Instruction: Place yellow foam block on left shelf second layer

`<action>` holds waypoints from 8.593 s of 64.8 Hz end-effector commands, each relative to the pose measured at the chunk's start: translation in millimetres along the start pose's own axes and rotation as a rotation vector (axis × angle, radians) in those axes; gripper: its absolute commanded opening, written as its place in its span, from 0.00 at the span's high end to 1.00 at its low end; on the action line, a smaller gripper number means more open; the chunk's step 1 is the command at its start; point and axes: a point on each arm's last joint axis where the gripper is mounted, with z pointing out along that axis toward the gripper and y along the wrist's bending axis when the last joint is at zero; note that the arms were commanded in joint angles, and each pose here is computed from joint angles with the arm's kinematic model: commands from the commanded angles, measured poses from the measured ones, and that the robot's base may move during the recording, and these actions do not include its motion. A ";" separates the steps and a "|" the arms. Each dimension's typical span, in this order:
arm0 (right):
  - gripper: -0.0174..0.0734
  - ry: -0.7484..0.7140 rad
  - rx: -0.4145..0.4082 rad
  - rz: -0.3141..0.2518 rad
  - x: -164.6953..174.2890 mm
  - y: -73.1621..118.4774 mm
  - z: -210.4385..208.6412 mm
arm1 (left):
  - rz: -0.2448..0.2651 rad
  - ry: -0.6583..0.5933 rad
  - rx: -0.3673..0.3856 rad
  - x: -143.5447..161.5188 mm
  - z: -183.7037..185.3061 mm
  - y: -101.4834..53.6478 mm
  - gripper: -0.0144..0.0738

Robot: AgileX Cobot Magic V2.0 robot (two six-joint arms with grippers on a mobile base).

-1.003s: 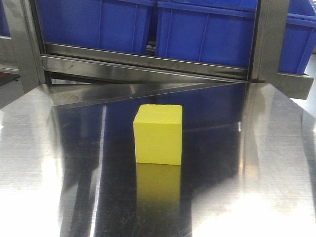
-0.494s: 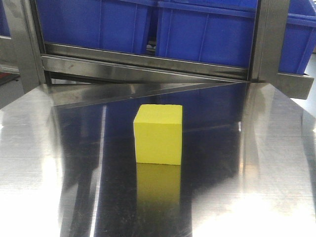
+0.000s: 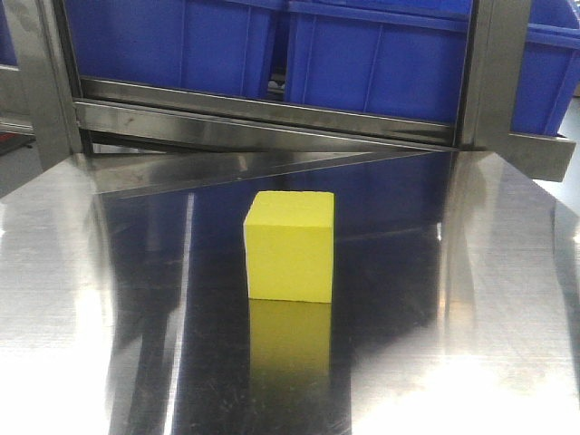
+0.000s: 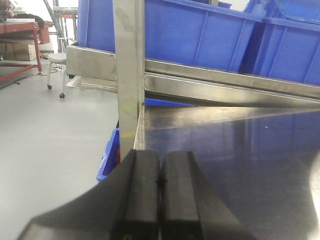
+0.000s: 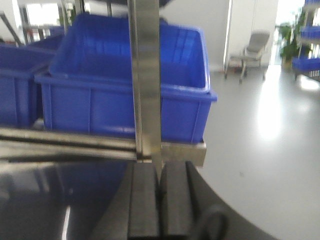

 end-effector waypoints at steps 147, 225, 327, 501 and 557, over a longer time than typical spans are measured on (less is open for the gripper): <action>0.12 1.230 -0.061 0.017 81.8 294.7 189.5 | -0.011 -0.053 0.020 1.4 1.4 -1.3 0.68; 0.46 0.974 -0.173 -0.095 36.1 175.3 211.8 | -0.011 -0.053 0.020 1.4 1.4 -1.3 0.68; 0.46 0.022 -0.010 -0.208 -0.6 -8.4 -40.8 | -0.011 -0.053 0.020 1.4 1.4 -1.3 0.68; 0.46 0.024 -0.011 -0.207 -0.5 -8.3 -40.3 | -0.011 -0.053 0.020 1.4 1.4 -1.3 0.68; 0.46 0.024 -0.011 -0.207 -0.5 -8.3 -40.3 | -0.011 -0.053 0.020 1.4 1.4 -1.3 0.68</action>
